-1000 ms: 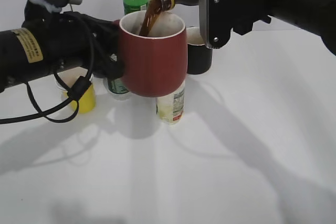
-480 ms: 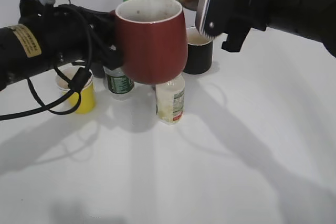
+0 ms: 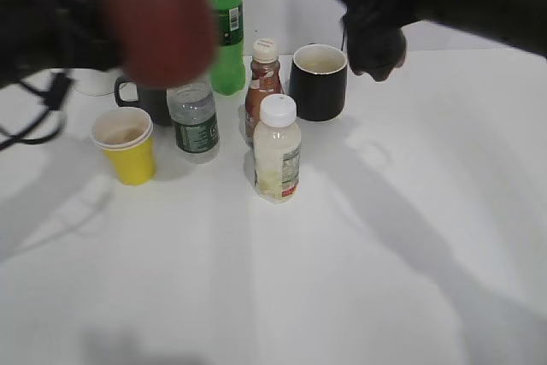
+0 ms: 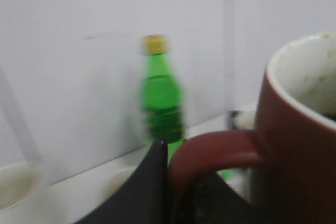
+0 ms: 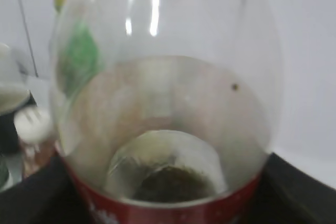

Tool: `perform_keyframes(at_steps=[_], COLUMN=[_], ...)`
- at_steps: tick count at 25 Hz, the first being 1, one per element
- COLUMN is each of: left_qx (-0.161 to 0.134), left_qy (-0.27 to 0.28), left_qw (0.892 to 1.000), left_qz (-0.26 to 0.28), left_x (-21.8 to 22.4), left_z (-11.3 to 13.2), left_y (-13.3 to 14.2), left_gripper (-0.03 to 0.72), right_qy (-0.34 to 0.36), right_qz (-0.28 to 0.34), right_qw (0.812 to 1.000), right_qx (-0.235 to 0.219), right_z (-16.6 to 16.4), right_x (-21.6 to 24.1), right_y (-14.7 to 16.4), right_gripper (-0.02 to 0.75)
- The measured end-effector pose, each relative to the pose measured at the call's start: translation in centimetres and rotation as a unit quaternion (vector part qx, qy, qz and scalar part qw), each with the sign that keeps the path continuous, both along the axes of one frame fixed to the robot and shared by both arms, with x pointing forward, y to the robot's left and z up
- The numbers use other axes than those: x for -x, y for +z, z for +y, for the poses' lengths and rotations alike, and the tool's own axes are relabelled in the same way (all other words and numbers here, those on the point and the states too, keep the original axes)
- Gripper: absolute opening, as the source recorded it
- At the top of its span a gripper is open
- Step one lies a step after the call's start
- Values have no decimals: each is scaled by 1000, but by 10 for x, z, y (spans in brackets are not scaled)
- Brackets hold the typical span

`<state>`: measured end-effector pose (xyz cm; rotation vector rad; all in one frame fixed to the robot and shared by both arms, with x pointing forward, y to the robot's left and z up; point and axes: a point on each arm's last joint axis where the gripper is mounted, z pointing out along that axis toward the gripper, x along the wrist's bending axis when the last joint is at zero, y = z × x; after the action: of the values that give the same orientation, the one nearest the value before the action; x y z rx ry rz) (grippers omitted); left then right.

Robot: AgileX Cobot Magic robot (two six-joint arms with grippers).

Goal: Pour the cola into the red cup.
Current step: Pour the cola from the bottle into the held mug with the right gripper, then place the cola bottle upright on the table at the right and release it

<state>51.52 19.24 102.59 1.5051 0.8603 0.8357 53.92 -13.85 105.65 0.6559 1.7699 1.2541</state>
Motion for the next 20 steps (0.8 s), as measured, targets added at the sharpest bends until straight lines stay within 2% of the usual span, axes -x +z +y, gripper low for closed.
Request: perform_keyframes(at_steps=[2,5,7,9,11,14,20], left_qx=[3,-18,-35,-36,-48,-71,-66], left_qy=[46,115,152,175,180,174,169], left_qw=[999,993,988,984,982,982,983], left_qz=[0,2,2,-6,-23,-16,-4], left_x=[-1,0,-3,-10,-21,-43,-76], left_z=[29,75,100,117,124,128,133], left_y=[-8,-24,-31,-41,-50,-72,-116], left_gripper=[43,43,43,43,43,43,43], right_qy=[-27,-61,-76,-78,-76,-76,-73], right_qz=[24,49,67,78,88,95,85], right_qw=[998,991,988,987,986,985,985], right_qx=[-59,-107,-116,-118,-116,-118,-128], right_z=[-15,-40,-51,-54,-56,-56,-56], right_x=[-5,-5,2,9,15,18,17], right_y=[-3,-19,-36,-49,-59,-65,-63], right_gripper=[485,485,485,485,485,485,485])
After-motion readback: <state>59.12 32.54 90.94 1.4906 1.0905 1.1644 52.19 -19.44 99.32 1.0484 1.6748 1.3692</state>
